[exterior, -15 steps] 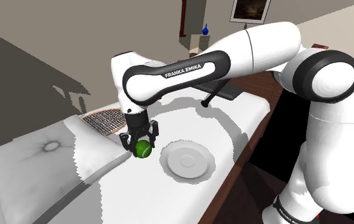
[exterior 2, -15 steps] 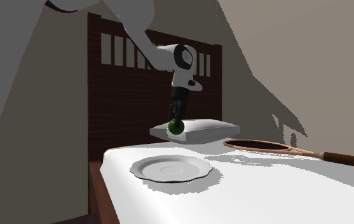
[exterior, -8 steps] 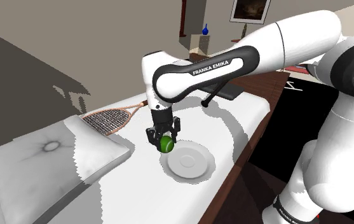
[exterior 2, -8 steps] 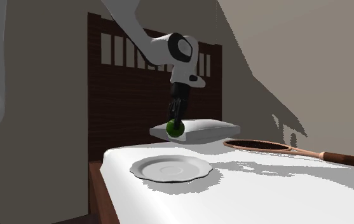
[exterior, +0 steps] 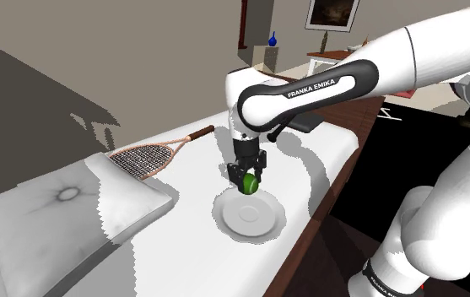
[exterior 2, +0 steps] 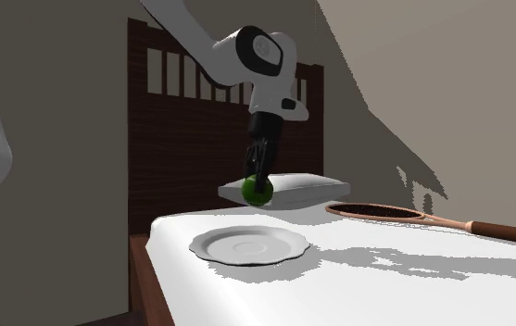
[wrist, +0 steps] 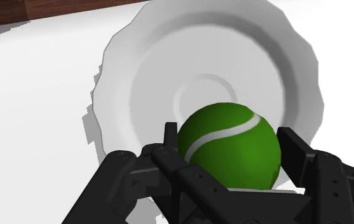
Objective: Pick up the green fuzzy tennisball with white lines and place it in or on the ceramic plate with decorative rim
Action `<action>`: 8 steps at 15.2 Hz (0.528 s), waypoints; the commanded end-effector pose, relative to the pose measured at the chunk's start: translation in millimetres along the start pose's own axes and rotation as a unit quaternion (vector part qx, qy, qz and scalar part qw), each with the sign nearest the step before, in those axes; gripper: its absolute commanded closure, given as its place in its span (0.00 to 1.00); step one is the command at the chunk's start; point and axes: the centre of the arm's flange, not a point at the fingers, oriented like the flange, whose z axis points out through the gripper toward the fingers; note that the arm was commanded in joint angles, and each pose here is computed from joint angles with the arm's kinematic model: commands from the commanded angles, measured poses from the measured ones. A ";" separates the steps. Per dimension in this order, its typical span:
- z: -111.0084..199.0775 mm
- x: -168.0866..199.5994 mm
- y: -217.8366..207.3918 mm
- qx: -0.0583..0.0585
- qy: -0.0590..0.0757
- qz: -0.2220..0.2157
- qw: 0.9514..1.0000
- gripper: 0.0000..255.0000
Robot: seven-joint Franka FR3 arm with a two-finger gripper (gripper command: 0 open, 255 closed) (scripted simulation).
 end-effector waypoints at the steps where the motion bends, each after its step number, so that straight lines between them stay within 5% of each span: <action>1: 10.1 -2.2 7.0 0.000 0.000 -0.001 1.000 1.00; 8: 46.2 5.8 5.1 0.000 0.000 -0.001 1.000 1.00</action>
